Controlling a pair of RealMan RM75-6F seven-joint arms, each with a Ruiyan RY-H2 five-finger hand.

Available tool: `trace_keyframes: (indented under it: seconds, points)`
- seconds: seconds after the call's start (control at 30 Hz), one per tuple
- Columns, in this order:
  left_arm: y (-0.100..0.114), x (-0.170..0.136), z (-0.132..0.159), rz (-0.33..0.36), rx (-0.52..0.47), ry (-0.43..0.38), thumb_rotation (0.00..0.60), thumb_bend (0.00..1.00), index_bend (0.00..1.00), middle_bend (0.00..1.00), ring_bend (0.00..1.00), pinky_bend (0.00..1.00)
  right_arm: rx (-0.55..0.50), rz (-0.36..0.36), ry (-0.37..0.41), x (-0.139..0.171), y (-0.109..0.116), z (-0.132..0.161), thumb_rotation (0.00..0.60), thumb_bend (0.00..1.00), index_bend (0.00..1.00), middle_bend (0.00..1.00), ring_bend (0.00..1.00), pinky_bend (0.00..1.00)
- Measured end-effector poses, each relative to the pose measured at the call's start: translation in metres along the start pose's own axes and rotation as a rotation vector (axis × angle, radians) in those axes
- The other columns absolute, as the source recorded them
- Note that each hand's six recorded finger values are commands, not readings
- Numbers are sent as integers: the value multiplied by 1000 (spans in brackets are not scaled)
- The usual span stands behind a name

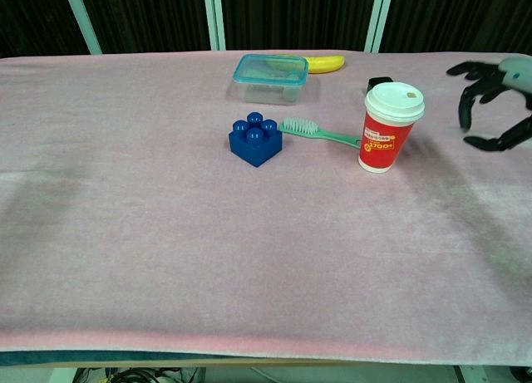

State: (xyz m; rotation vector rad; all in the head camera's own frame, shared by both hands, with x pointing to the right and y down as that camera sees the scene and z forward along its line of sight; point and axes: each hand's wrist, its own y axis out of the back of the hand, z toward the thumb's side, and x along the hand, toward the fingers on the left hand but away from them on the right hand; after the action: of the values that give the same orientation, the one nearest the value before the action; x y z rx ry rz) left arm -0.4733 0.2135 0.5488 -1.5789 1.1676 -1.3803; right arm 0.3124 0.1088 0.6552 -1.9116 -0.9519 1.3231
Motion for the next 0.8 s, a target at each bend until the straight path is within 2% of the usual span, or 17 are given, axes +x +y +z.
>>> trace_keyframes:
  seconds: [0.13, 0.33, 0.53, 0.8]
  points:
    - [0, 0, 0, 2, 2, -4, 600, 578, 194, 85, 22, 0, -71, -77, -19, 1, 35, -3, 600, 361, 631, 0, 18, 183]
    - [0, 1, 1, 3, 2, -5, 600, 579, 194, 85, 22, 0, -235, -164, -15, -2, 85, 2, 600, 361, 640, 0, 18, 182]
    - [0, 1, 0, 4, 6, -7, 600, 579, 194, 85, 22, 0, -521, -197, 11, -17, 115, 17, 600, 360, 645, 0, 18, 182]
    - [0, 1, 0, -1, 11, -7, 600, 578, 194, 85, 22, 0, -996, -226, 37, -52, 147, 37, 600, 360, 647, 0, 19, 182]
